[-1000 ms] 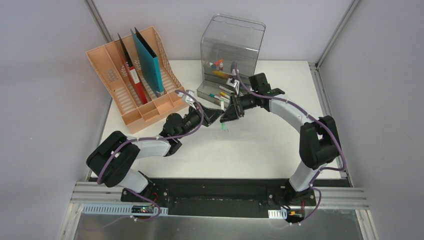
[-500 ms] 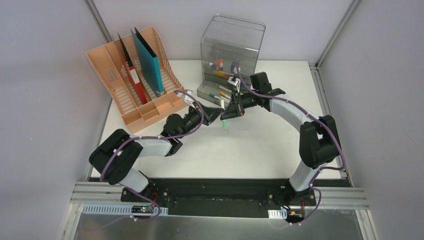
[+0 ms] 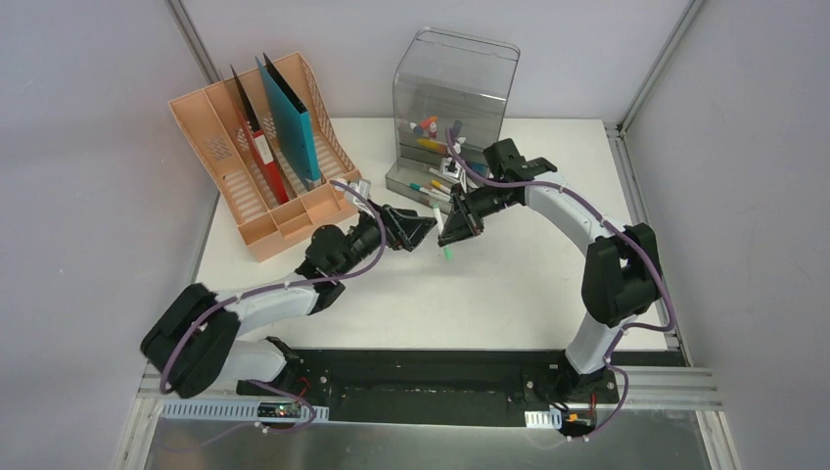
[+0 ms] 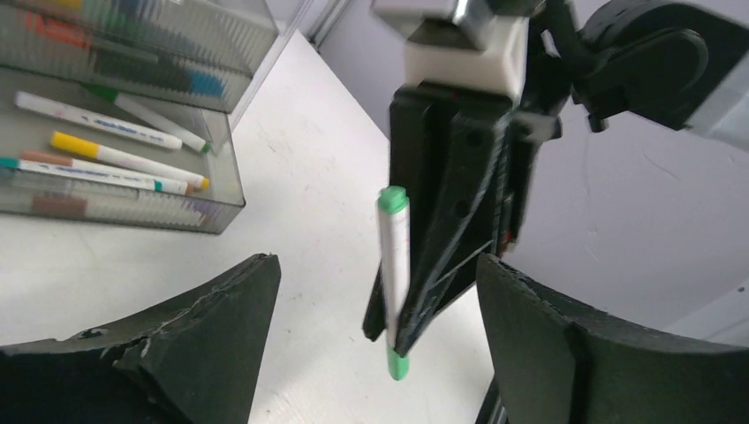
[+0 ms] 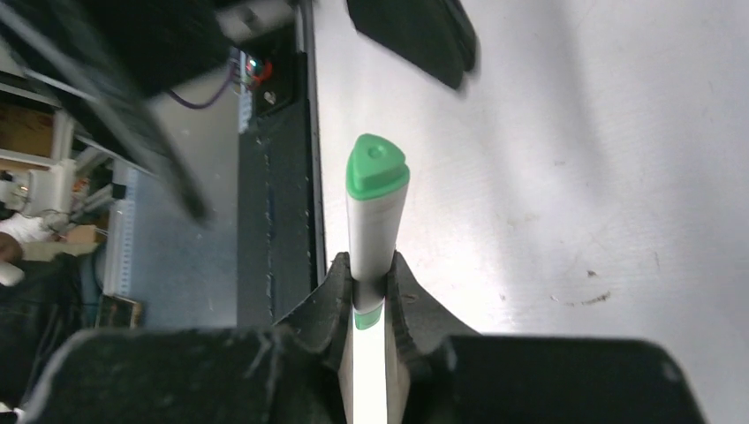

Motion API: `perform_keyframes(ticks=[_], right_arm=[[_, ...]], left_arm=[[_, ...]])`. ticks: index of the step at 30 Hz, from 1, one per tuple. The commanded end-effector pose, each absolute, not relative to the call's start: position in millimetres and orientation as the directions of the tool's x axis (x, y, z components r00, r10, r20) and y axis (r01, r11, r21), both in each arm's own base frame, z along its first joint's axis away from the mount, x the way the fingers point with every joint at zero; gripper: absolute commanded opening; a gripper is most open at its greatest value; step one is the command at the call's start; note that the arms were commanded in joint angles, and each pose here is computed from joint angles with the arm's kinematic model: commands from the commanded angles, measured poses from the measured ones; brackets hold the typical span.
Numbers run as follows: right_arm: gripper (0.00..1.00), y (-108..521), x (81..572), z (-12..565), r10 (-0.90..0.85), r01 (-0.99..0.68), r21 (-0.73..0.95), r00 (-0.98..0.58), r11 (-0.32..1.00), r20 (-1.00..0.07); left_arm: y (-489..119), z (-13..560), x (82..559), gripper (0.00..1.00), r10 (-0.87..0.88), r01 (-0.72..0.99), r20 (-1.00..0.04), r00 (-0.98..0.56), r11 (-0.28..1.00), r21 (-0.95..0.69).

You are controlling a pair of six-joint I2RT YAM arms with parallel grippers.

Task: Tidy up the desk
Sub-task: Pick up the stationery from the center of the board, then place the stationery in the drawer.

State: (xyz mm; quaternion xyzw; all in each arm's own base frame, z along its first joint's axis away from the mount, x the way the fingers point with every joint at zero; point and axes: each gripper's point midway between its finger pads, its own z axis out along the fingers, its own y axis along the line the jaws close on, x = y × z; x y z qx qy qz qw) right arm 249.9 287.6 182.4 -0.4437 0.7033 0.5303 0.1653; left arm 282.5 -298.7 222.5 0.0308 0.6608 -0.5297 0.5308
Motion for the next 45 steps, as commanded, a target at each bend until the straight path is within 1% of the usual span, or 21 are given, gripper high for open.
perform_keyframes(ticks=[1, 3, 4, 7, 11, 13, 18, 28, 45], right_arm=[[0.00, 267, 248, 180, -0.542, -0.898, 0.439, -0.389, 0.042, -0.744], [0.00, 261, 252, 175, -0.574, -0.914, 0.400, -0.365, 0.069, -0.733], [0.00, 257, 256, 171, -0.594, -0.921, 0.378, -0.354, 0.088, -0.722], [0.00, 250, 266, 167, -0.631, -0.939, 0.320, -0.324, 0.124, -0.705], [0.00, 243, 279, 171, -0.673, -0.958, 0.245, -0.278, 0.147, -0.685], [0.00, 239, 289, 176, -0.701, -0.968, 0.195, -0.248, 0.156, -0.668], [0.00, 233, 318, 194, -0.749, -0.976, 0.088, -0.210, 0.200, -0.628], [0.00, 238, 359, 215, -0.809, -0.962, -0.133, -0.121, 0.239, -0.575], [0.00, 241, 399, 199, -0.863, -0.934, -0.218, -0.149, 0.283, -0.482]], left_arm=[[-276, 239, 279, 0.89, -0.393, 0.650, -0.873, -0.289, 0.588, -0.481], [-265, 238, 275, 0.98, -0.319, 0.648, -0.912, -0.257, 0.644, -0.408], [-259, 235, 272, 0.99, -0.278, 0.643, -0.927, -0.252, 0.668, -0.375], [-241, 237, 265, 0.99, -0.206, 0.636, -0.957, -0.206, 0.715, -0.291], [-222, 222, 259, 0.99, -0.140, 0.599, -0.969, -0.205, 0.765, -0.237], [-217, 211, 257, 0.99, -0.118, 0.586, -0.968, -0.221, 0.777, -0.229], [-213, 193, 258, 0.99, -0.125, 0.553, -0.959, -0.253, 0.795, -0.249], [-215, 182, 261, 0.99, -0.108, 0.547, -0.956, -0.273, 0.800, -0.247], [-215, 177, 264, 0.99, -0.100, 0.535, -0.953, -0.285, 0.809, -0.245]])
